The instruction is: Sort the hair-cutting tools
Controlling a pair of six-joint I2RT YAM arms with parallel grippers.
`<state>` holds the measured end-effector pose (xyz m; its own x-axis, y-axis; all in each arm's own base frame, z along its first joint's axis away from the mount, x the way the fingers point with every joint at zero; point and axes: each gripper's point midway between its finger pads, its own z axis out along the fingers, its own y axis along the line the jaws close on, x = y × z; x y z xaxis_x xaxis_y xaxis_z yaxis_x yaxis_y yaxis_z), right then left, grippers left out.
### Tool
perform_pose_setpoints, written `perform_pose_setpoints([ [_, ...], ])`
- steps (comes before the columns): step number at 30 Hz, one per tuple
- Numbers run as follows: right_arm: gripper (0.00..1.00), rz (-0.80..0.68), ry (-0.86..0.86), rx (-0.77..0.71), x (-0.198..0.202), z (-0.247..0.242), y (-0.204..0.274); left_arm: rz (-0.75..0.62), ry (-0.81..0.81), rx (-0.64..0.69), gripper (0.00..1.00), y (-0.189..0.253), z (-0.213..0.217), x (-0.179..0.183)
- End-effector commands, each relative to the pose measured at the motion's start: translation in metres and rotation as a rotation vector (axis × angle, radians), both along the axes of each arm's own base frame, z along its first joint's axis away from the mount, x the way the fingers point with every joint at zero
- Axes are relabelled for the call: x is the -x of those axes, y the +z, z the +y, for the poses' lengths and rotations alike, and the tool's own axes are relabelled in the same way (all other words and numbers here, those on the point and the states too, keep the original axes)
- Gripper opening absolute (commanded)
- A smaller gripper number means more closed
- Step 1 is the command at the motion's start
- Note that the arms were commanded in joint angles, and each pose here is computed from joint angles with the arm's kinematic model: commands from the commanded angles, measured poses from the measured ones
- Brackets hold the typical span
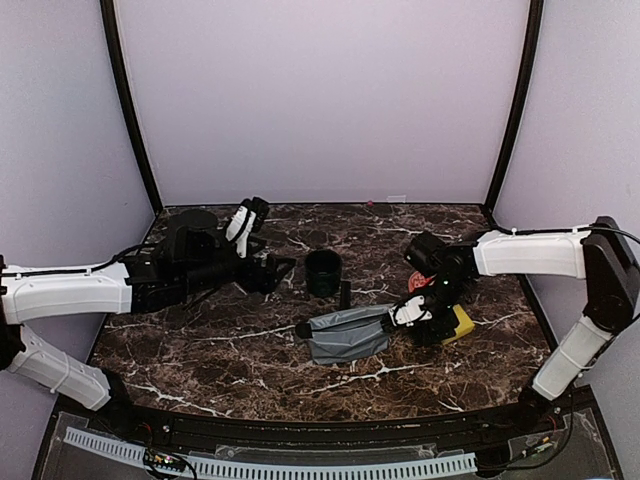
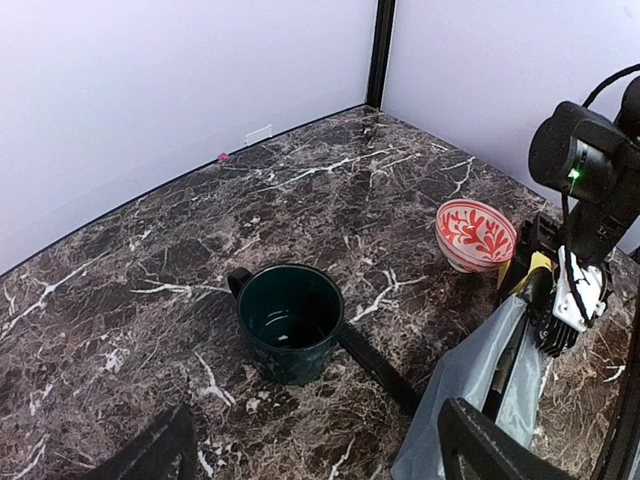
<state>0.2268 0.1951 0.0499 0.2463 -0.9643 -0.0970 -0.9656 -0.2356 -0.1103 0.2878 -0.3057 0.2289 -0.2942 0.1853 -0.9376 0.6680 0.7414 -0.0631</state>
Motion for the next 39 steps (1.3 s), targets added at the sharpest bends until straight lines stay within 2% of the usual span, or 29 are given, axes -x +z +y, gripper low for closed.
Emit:
perform_pose_setpoints([
  [1,0.76,0.027,0.018,0.029,0.005,-0.002,-0.023,0.001,0.014,0.053,0.85,0.009,0.006,0.003],
  [8,0.71,0.103,0.016,0.075,0.015,-0.01,-0.044,0.019,0.017,0.091,0.84,0.01,0.006,0.006],
  [15,0.56,0.122,-0.031,0.103,0.021,-0.018,-0.047,0.029,0.002,0.11,0.84,0.011,0.003,0.008],
  [19,0.49,0.158,-0.084,0.048,0.031,-0.012,-0.032,0.03,0.001,0.118,0.83,0.012,0.002,0.007],
  [23,0.47,0.207,-0.144,-0.05,0.045,-0.002,-0.005,0.032,-0.023,0.112,0.82,0.008,-0.003,0.008],
  [28,0.45,0.296,-0.194,-0.15,0.064,0.01,0.022,0.001,-0.221,0.084,0.7,0.008,-0.028,0.028],
  [34,0.44,0.414,-0.217,-0.33,0.08,0.039,0.066,-0.189,-0.475,-0.046,0.66,0.021,-0.055,0.074],
  [39,0.44,0.538,-0.179,-0.557,0.083,0.08,0.14,-0.33,-0.73,-0.055,0.61,0.031,-0.084,0.129],
])
